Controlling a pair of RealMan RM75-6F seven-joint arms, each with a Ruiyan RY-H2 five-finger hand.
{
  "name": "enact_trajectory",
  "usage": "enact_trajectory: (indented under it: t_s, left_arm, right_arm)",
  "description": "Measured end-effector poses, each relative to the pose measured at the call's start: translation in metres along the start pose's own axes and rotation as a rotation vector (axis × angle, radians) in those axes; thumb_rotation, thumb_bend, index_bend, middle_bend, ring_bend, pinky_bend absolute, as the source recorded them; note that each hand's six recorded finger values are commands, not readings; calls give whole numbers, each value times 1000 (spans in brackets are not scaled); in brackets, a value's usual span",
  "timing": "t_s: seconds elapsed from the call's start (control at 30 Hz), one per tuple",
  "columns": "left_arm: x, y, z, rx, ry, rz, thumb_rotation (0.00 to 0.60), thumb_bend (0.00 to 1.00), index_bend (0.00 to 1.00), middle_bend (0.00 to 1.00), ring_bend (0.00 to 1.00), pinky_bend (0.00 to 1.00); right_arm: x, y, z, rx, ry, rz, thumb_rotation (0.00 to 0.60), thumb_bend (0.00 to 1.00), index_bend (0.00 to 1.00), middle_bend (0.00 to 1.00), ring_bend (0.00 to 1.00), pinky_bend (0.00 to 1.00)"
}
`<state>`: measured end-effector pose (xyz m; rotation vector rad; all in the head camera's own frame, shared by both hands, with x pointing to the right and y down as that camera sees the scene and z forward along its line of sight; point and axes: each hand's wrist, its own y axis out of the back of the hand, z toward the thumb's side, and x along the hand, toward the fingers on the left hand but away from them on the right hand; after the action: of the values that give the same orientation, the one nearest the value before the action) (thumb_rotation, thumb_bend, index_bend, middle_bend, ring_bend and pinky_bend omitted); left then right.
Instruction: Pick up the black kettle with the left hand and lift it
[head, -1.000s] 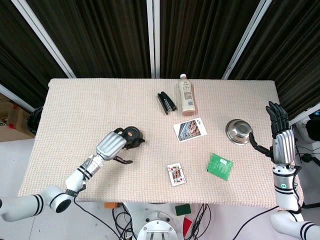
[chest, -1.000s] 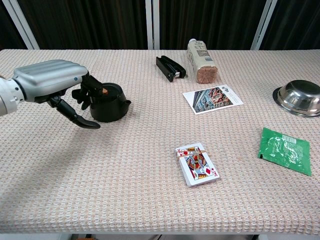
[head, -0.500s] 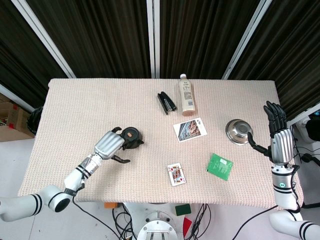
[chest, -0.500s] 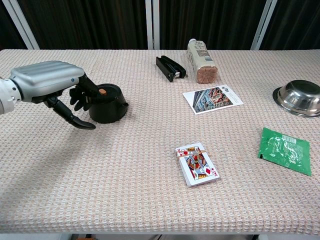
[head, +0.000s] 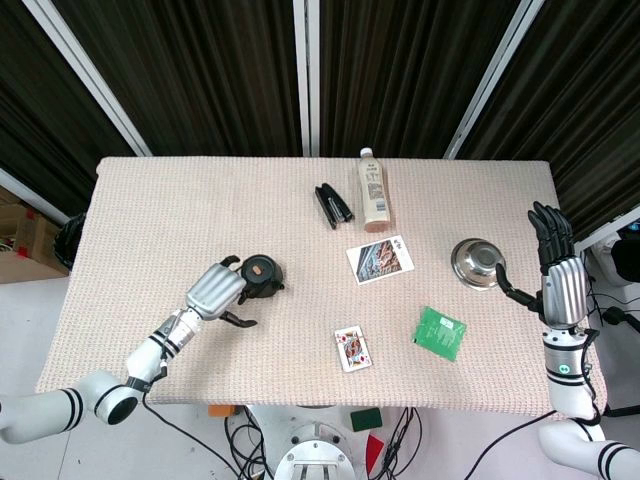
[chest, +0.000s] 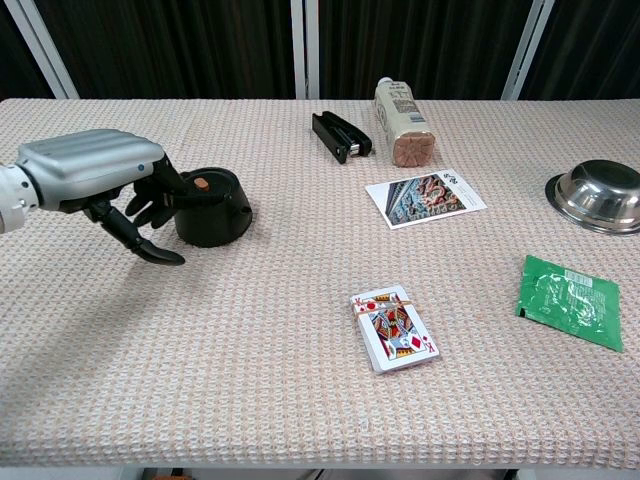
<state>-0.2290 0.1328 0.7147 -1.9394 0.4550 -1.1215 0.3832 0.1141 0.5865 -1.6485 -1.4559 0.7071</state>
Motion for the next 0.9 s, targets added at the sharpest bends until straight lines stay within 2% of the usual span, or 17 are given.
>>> enact_trajectory:
  t_s: [0.23,0.57,0.7,0.9]
  left_arm:
    - [-4,3,-2,5,3,5,370,0,831,872,799,204]
    - [-3,14,4,-21,-18,9,366,0,874,907,829,213]
    - [-1,20,7,-34,-31,-12,353,0,884,915,836,276]
    - [4,33,13,-59,-51,-19,333,0,887,919,838,290]
  right_arm:
    - [1,-2,-1,-4,-3,4,600,349,0,0,0,15]
    - [2,1,-3,-6,-7,-3,600,348,0,0,0,15]
    - [2,1,-4,-9,-13,-5,600,348,0,0,0,15]
    - [3,2,-7,-14,-19,-11,600,348,0,0,0,15]
